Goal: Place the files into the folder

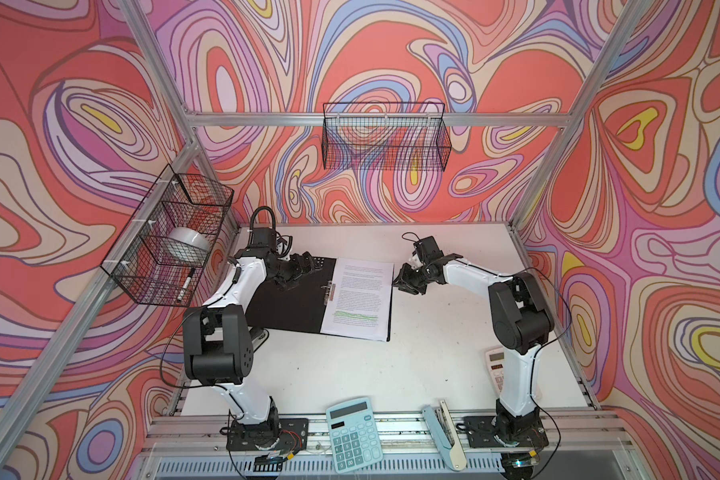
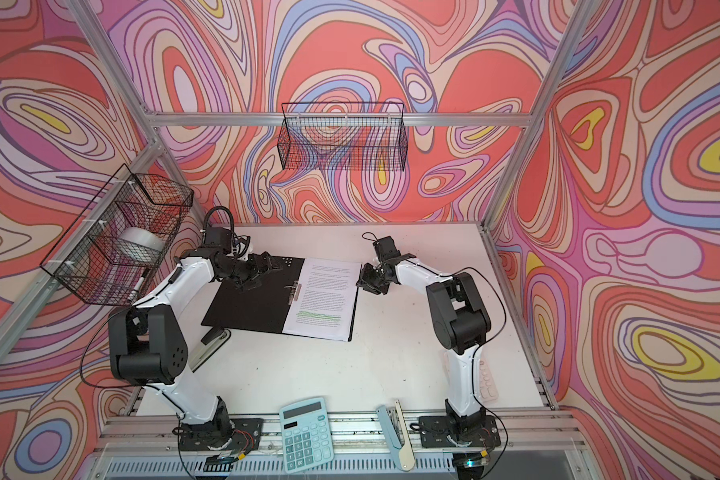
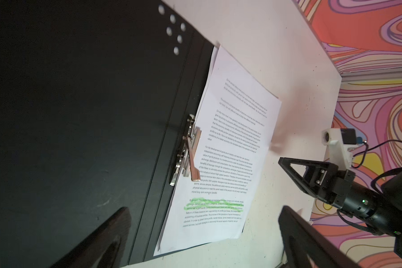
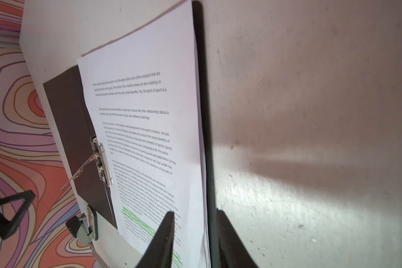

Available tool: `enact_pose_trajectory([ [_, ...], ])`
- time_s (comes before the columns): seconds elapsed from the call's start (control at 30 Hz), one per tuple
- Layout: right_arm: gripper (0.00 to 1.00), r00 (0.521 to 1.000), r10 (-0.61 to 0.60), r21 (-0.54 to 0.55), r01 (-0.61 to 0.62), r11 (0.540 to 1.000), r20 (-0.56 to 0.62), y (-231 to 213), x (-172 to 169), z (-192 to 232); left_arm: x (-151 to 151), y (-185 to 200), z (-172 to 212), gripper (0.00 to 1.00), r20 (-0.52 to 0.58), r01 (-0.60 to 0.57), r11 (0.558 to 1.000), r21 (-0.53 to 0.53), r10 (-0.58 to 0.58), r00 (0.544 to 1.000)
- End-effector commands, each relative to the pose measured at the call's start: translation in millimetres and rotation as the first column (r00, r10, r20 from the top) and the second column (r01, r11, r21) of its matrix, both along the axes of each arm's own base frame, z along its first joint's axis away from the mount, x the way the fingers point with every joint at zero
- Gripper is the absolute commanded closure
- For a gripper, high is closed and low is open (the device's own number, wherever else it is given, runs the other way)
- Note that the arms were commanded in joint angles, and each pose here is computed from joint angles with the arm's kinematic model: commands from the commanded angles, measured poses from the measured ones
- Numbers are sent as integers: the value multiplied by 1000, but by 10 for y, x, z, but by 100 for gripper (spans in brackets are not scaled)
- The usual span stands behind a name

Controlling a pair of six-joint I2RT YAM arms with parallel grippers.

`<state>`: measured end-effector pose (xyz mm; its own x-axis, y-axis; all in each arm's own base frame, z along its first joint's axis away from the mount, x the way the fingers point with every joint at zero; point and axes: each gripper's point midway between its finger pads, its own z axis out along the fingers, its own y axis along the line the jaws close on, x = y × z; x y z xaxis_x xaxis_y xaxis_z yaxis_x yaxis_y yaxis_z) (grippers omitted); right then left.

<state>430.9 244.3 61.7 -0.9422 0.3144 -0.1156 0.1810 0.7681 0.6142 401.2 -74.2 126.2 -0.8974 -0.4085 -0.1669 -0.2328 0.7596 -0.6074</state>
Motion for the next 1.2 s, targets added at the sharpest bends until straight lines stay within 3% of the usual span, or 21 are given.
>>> enact_pose_trajectory([
  [0.0,67,1000,8,23,-8,1000,-3,88,62,-44,-82,-80,-183,0,-62,-22,998,-66,18,998],
  [0.2,67,1000,17,-10,-17,1000,-8,71,240,-121,-153,-231,-383,0,-92,-15,985,-174,-1,996],
  [0.37,67,1000,-17,33,18,999,-12,-12,338,-150,-133,-445,-421,0,-19,66,958,-278,-74,997],
  [0.53,67,1000,-27,57,27,998,-1,-85,395,-94,-144,-590,-594,0,-27,123,963,-239,-134,991],
  [0.8,67,1000,-21,87,22,996,-9,-122,447,-94,-53,-567,-637,0,-17,116,988,-106,-119,993],
  [1.17,66,1000,11,142,-9,990,-15,-56,493,-103,-27,-668,-719,0,-6,140,989,-52,-140,990],
])
